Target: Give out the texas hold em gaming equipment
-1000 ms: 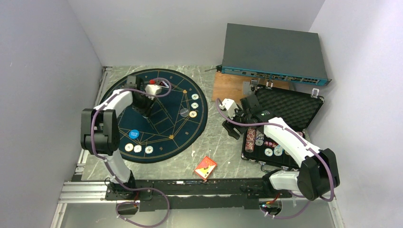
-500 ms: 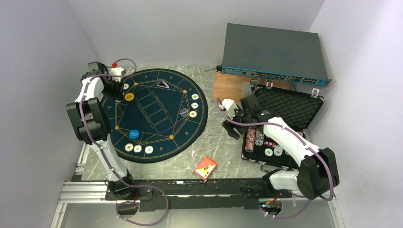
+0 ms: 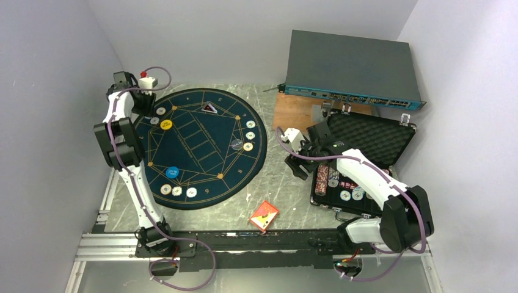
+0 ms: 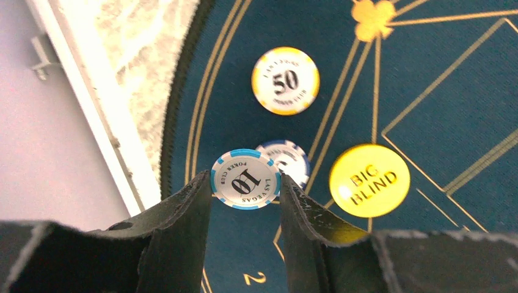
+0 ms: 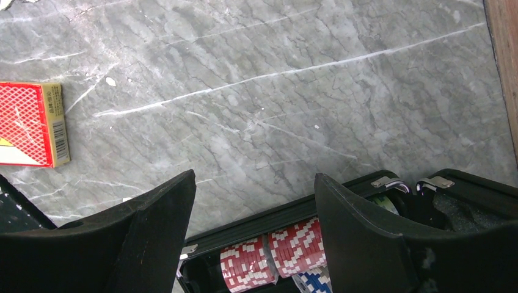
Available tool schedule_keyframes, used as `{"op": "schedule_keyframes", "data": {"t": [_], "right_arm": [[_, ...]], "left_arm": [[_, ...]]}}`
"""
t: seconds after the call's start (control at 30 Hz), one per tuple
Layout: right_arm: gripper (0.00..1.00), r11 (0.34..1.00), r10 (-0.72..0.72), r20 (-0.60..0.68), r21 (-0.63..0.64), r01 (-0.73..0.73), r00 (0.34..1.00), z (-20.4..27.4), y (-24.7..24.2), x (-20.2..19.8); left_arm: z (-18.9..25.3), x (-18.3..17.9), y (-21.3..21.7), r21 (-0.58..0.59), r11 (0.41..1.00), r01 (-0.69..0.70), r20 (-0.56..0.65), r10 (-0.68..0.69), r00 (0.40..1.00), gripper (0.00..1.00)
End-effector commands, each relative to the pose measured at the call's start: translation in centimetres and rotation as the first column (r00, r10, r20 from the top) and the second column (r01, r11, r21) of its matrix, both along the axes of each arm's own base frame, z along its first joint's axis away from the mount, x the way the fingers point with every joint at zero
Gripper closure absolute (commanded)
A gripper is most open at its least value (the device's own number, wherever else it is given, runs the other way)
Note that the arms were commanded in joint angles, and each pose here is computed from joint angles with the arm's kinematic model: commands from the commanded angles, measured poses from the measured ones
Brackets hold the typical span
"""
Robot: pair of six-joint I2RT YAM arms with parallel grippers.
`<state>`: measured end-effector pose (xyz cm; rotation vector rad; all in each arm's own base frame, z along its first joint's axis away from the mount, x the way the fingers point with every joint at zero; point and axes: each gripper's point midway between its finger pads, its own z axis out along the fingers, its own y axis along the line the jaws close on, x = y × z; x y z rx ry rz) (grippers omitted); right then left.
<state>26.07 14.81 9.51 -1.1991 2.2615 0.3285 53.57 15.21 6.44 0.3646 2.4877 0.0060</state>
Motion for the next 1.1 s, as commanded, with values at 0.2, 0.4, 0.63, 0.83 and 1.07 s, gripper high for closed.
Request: {"op": "schedule_keyframes", "data": {"t": [0.2,0.4,0.63,0.83,1.07], "right_arm": [[0.26,1.000,0.008,-0.006,0.007,-0.008,1.000,0.2,0.3,0.3],[0.26,1.000,0.007,-0.012,0.008,-0.007,1.000,0.1,0.4,0.3],[0.25,1.000,0.010,-0.008,0.008,-0.010,1.000,0.2,0.4,0.4],[0.23,0.990,0.134,0.019,0.036,-0.135,0.991,1.3,1.7,-0.8],[0.17,0.785,0.616,0.085,0.014,-0.620,0.783,2.8,5.7,-6.7]], "left_arm": [[-0.6,1.4,2.5,0.037,0.999,-0.032,0.008,0.032,0.999,0.64],[-1.7,0.6,3.1,0.044,0.998,-0.039,-0.014,0.040,0.999,0.60],[-0.9,0.0,2.6,0.021,1.000,-0.021,-0.011,0.021,1.000,0.30],[4.6,-1.1,0.7,-0.027,1.000,0.007,0.055,-0.005,0.998,0.18],[10.8,-8.1,-5.4,-0.153,0.978,0.141,0.099,-0.127,0.987,0.00]]}}
